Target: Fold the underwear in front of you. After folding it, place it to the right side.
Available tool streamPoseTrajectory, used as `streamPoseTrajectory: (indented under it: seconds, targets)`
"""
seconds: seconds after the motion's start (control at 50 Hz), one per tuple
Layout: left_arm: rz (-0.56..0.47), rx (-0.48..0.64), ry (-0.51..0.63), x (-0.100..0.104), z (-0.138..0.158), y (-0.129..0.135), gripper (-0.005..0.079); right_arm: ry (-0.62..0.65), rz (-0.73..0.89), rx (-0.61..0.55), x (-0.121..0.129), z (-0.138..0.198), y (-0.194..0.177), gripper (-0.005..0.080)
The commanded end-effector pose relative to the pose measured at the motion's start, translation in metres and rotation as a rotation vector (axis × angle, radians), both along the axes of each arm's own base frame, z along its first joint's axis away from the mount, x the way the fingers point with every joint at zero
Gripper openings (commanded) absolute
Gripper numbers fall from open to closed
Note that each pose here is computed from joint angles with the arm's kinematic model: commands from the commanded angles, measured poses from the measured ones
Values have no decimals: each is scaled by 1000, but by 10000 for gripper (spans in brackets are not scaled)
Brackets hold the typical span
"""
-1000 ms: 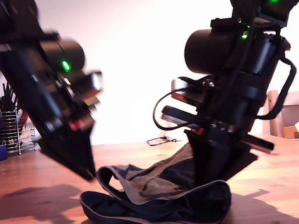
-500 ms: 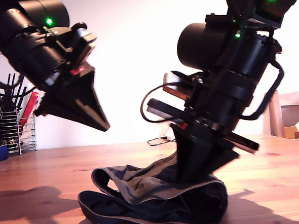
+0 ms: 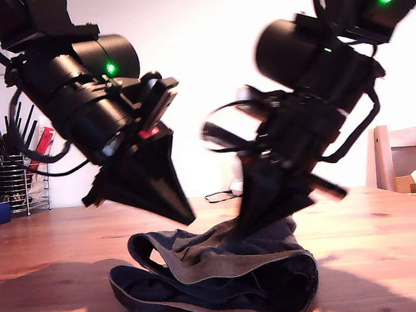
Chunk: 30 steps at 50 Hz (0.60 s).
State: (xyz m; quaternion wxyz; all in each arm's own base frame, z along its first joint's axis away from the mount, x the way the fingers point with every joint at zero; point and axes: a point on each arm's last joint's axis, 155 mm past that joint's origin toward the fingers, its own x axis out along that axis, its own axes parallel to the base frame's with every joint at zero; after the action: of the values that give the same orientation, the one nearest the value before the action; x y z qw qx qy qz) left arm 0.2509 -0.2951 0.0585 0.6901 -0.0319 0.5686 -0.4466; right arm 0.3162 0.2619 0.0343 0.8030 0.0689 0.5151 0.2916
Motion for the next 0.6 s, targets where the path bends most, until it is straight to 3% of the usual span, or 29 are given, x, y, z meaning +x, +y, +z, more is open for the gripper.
streamPoseTrajectory:
  seconds: [0.0, 0.28, 0.58]
  targets:
    - [6, -2, 15, -2, -3, -3, -21, -51, -14, 6, 20, 8, -5, -12]
    - [0, 32, 112, -16, -31, -10, -21, -134, -9, -12, 45, 17, -24, -12]
    - [-4, 47, 148, -30, -33, -18, -21, -163, 23, -58, 53, -1, -28, -12]
